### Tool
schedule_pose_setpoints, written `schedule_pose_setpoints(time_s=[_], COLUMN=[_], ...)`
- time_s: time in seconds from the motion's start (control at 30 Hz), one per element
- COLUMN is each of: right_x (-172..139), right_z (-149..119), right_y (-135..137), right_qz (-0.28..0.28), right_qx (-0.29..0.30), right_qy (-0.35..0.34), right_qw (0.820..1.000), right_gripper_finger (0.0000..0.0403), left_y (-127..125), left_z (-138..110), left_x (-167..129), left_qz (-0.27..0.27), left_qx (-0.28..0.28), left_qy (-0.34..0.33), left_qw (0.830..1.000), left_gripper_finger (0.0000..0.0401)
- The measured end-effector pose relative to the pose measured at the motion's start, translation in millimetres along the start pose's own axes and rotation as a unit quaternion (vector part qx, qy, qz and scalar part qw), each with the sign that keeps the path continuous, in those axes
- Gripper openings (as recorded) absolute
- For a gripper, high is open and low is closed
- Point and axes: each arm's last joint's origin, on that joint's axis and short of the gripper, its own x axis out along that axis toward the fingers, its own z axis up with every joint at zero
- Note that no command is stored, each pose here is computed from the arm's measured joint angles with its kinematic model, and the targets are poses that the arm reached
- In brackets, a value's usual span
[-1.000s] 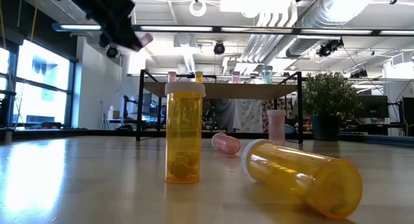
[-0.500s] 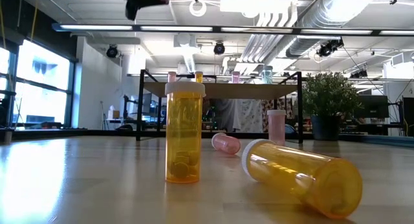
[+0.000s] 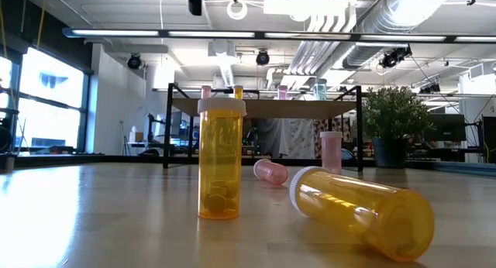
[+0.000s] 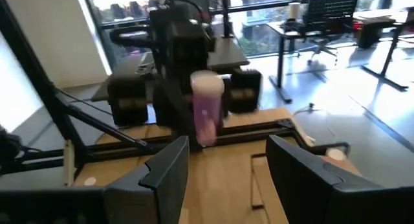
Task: Pick and place medicine bottles onto shelf by color
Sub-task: Put the top purple pill bottle on the shelf aligned with the other purple pill bottle
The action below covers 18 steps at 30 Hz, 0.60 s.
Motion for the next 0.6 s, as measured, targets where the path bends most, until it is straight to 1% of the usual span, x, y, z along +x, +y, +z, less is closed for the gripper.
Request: schedule_pose_setpoints(time_s=[0.17,0.27,0.6], right_x=[14.7,21.9,42.6], right_z=[-2.8,-4.5,-17.2], right_y=[-4.1,-5.6,-9.8], right_qz=[0.011,0.027,0.037], right_qx=[0.003,0.015,0.040], right_qy=[-0.008,-0.011,0.015], right_qw=[1.000,0.999,0.998], right_gripper_finger=[0.0197,0.0197,0.0197], left_y=[-4.8,-5.6,-6.2], left_z=[-15.3,-23.9,-36.5], left_x=[16.6,24.7,37.9], left_qz=[-0.011,-0.014,-0.017], left_qx=[-0.001,-0.006,-0.019], left_qy=[0.001,0.003,-0.007], left_qw=[1.000,1.000,1.000], left_gripper_finger=[0.0092,0.0092,0.0092])
